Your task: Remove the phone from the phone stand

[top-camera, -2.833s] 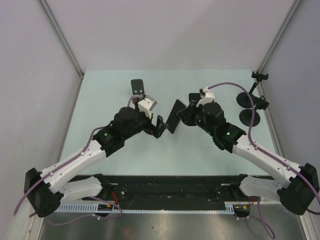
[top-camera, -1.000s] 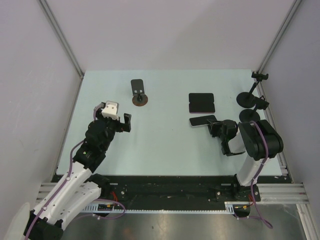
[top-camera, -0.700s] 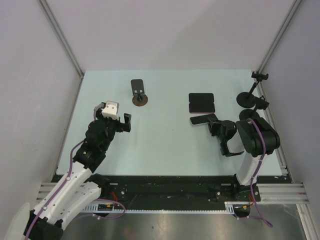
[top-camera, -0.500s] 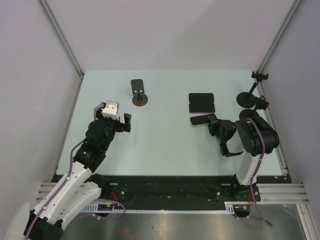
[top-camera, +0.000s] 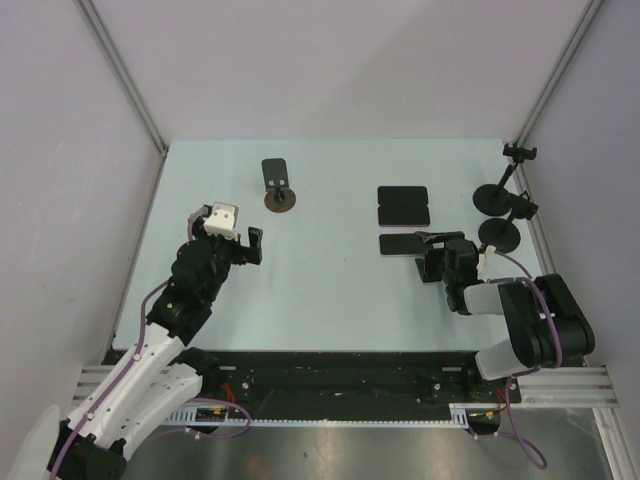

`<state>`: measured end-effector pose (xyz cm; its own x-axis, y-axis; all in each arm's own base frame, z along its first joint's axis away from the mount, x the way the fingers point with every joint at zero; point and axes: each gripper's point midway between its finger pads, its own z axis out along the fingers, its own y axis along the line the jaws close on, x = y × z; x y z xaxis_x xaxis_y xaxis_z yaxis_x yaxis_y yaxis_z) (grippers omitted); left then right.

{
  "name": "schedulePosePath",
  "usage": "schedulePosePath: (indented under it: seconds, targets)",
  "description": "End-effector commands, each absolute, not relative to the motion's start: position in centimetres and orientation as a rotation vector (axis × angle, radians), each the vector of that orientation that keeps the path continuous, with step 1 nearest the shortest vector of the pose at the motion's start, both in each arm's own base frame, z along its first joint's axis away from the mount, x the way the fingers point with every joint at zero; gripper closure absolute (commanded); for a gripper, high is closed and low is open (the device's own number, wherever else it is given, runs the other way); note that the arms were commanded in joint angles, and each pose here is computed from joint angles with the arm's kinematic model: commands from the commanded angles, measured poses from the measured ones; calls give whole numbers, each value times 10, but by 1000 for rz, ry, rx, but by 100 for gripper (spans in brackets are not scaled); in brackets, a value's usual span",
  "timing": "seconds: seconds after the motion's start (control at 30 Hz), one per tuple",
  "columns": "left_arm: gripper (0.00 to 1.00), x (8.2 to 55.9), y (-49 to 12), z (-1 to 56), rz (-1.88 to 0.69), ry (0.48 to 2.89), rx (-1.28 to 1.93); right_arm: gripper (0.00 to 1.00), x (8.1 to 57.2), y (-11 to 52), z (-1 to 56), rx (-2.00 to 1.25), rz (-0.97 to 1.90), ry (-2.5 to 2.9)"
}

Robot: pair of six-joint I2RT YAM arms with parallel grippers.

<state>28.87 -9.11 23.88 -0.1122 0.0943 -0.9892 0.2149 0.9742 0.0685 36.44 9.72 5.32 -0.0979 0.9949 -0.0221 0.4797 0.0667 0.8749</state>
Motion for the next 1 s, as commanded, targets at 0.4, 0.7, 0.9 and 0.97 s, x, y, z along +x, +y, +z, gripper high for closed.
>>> schedulePosePath:
  seconds: [0.4,0.7,0.9,0.97]
  targets:
    - [0,289,-87,249,-86,1641,237,16,342,109,40,1466,879,1870]
    - [0,287,-87,251,-86,1634,234,18,370,125,37,1479,945,1831]
    - [0,287,-86,252,-86,1633,231,20,383,122,34,1495,946,1791]
    - [0,287,-86,252,-87,1631,230,20,387,121,36,1492,950,1779]
